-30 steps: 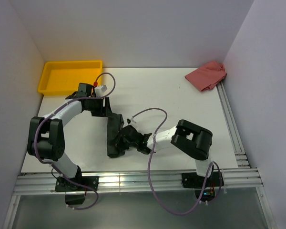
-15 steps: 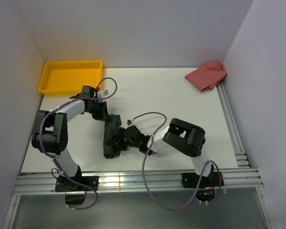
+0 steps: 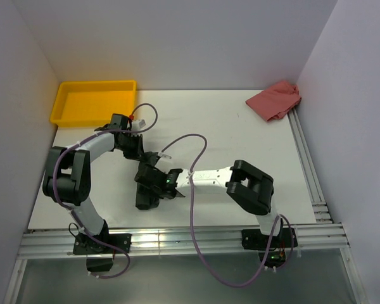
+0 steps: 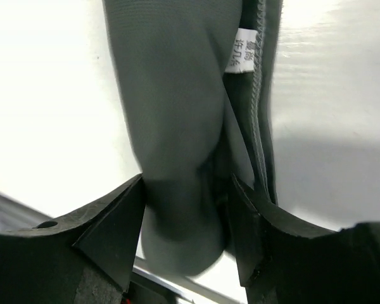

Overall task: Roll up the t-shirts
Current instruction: Roll the tshirt

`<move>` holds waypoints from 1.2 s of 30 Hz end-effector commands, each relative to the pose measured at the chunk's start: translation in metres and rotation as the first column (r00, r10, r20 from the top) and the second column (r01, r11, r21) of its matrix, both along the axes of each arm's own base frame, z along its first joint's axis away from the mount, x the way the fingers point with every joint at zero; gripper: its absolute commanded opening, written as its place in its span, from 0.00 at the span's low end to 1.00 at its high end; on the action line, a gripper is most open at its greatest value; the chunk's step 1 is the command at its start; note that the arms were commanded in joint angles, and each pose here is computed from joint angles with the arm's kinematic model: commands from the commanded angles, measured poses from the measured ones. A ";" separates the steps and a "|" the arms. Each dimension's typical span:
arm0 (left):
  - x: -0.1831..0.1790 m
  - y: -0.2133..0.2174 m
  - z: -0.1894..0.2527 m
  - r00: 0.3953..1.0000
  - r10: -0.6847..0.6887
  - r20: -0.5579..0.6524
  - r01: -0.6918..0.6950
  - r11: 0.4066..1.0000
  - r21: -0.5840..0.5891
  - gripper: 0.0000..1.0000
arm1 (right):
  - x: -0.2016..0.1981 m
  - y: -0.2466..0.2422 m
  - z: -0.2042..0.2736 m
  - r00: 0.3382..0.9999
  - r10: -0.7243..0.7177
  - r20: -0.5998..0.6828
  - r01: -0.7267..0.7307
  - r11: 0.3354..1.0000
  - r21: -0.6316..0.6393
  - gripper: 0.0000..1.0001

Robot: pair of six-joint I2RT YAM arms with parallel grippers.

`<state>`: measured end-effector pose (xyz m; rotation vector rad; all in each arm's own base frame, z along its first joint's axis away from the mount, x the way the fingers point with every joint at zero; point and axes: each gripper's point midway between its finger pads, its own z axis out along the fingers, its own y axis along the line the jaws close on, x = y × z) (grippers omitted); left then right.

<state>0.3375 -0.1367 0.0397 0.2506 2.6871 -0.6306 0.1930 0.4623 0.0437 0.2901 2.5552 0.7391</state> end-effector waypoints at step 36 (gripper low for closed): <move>0.009 -0.004 0.021 0.997 -0.027 0.072 0.026 1.000 0.014 0.49 | 0.016 -0.018 -0.023 0.994 0.008 0.108 0.041 0.894 -0.446 0.53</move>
